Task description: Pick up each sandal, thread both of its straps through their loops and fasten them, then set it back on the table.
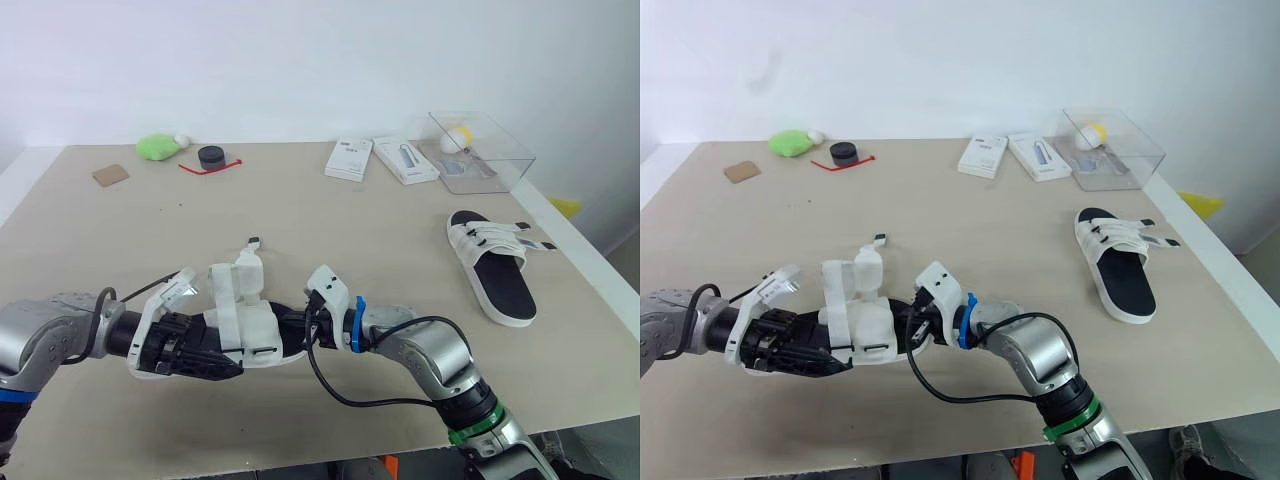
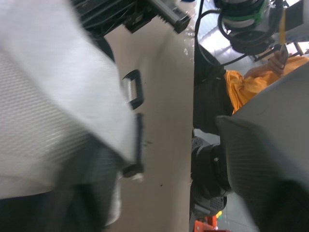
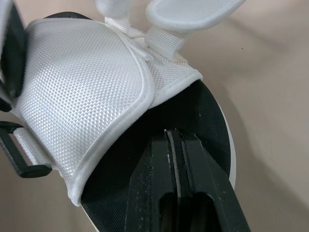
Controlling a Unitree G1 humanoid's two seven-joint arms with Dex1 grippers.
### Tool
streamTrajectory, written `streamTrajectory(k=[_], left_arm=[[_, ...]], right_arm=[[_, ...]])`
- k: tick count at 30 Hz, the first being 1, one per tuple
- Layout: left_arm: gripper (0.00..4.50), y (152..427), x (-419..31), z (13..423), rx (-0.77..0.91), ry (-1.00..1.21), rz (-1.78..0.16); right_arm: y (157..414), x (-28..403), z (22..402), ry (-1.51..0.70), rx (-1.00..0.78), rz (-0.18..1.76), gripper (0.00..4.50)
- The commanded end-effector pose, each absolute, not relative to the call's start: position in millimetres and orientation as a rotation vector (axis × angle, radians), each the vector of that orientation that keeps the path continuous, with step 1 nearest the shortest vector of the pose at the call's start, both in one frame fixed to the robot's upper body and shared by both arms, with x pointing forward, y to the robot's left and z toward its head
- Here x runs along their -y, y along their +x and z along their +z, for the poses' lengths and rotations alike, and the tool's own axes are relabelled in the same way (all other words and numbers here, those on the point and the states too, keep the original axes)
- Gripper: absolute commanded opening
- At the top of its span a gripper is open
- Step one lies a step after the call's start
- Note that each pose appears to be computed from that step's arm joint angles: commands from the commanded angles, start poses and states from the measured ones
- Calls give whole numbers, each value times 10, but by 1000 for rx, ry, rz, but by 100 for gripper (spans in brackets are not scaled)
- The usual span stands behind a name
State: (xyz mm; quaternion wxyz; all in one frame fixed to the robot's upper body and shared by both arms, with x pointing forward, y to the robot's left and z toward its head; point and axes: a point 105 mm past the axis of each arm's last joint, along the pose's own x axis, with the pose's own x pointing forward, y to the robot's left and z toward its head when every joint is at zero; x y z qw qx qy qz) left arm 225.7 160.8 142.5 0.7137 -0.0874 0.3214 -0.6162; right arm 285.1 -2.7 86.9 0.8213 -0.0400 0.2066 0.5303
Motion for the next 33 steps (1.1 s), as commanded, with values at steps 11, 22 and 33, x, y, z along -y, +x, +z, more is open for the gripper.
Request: streamTrajectory(k=[11, 22, 33], left_arm=[[45, 2405, -1581, 1591, -639, -242, -1306], [58, 2358, -1606, 1589, -637, -214, -1300], [442, 2216, -1731, 1749, -624, -273, -1286]], right_arm=[[2870, 81, 759, -92, -490, 1104, 0], [2838, 66, 751, -87, -494, 1113, 0], [2799, 46, 728, -77, -501, 1120, 0]])
